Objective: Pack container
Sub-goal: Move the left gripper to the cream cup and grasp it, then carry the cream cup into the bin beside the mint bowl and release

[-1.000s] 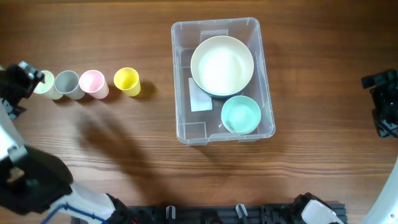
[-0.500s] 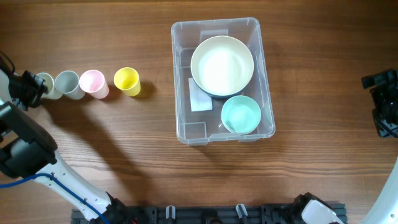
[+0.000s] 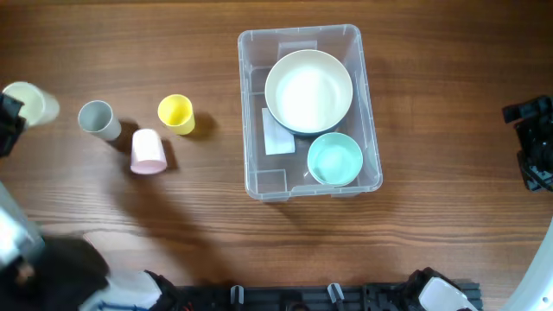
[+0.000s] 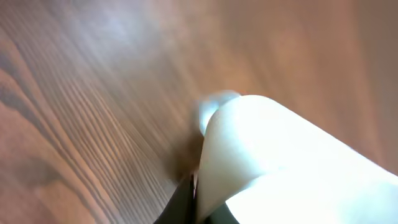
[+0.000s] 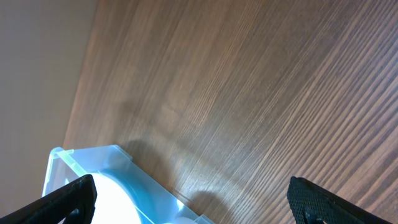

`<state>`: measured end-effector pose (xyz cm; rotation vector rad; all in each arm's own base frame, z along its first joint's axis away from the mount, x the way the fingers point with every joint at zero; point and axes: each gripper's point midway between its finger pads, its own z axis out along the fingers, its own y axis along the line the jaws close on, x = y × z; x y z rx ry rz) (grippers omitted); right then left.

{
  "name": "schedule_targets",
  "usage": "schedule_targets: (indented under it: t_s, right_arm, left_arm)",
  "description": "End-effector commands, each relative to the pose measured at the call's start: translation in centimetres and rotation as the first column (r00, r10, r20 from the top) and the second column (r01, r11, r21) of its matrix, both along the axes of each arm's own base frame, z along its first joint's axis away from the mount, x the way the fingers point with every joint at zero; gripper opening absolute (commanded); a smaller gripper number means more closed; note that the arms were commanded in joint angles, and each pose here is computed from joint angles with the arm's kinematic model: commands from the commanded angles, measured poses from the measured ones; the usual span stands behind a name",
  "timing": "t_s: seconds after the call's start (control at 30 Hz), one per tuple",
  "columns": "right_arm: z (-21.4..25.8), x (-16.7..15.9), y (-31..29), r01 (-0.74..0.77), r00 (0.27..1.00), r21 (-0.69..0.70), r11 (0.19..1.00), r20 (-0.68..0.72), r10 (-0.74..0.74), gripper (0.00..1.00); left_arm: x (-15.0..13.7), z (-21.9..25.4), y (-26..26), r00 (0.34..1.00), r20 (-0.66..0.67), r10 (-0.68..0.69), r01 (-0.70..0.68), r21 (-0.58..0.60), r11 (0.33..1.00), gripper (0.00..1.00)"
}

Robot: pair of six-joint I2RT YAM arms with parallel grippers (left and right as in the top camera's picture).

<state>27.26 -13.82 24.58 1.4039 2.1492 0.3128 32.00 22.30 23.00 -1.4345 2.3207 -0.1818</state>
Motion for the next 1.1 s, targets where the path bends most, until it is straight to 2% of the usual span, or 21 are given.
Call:
schedule_targets:
  t_s: [0.0,0.1,0.17,0.23,0.33,0.43,0.53,0.6,0.77,0.83,0.97,1.07]
  right_arm:
    - [0.1,0.1,0.0,0.003,1.000,0.008,1.000,0.007,-0.003,1.00]
    - [0.1,0.2,0.0,0.004,1.000,0.008,1.000,0.007,-0.004,1.00]
    - [0.1,0.2,0.0,0.004,1.000,0.008,1.000,0.007,-0.004,1.00]
    - [0.1,0.2,0.0,0.004,1.000,0.008,1.000,0.007,-0.004,1.00]
    - [0.1,0.2,0.0,0.004,1.000,0.008,1.000,0.007,-0.004,1.00]
    - [0.1,0.2,0.0,0.004,1.000,0.008,1.000,0.007,-0.004,1.00]
    - [0.1,0.2,0.0,0.003,1.000,0.008,1.000,0.007,-0.004,1.00]
    - [0.1,0.2,0.0,0.004,1.000,0.008,1.000,0.007,-0.004,1.00]
    - [0.1,0.2,0.0,0.004,1.000,0.008,1.000,0.007,-0.004,1.00]
    - [0.1,0.2,0.0,0.004,1.000,0.008,1.000,0.007,-0.004,1.00]
    - [0.1,0.2,0.0,0.004,1.000,0.008,1.000,0.007,-0.004,1.00]
    - [0.1,0.2,0.0,0.004,1.000,0.008,1.000,0.007,-0.004,1.00]
  left_arm:
    - [0.5,6.0,-11.3,0.952,0.112,-0.286,0.284,0.037,0.958,0.04]
    - [0.8,6.7,-22.8,0.801,0.094,-0.591,0.588,0.064,0.806,0.04]
    - [1.0,6.0,-28.0,0.725,0.061,-0.686,0.682,0.078,0.728,0.04]
    - [2.1,4.8,-33.3,0.635,0.016,-0.773,0.763,0.146,0.630,0.04]
    - [4.2,1.8,-39.0,0.545,-0.030,-0.838,0.825,0.196,0.530,0.04]
    - [4.6,-3.3,-41.5,0.546,-0.120,-0.829,0.838,0.092,0.538,0.04]
    - [2.8,-7.6,-42.8,0.485,-0.233,-0.843,0.862,-0.038,0.506,0.04]
    - [1.1,-9.2,-43.0,0.440,-0.314,-0.841,0.870,-0.083,0.486,0.04]
    - [-0.7,-11.6,-44.1,0.365,-0.391,-0.845,0.900,-0.085,0.427,0.04]
    - [-1.3,-13.4,-44.3,0.355,-0.402,-0.844,0.901,-0.093,0.423,0.04]
    - [-2.2,-17.0,-43.5,0.367,-0.427,-0.827,0.887,-0.108,0.449,0.05]
    - [-2.0,-18.0,-43.5,0.374,-0.415,-0.829,0.887,-0.100,0.451,0.12]
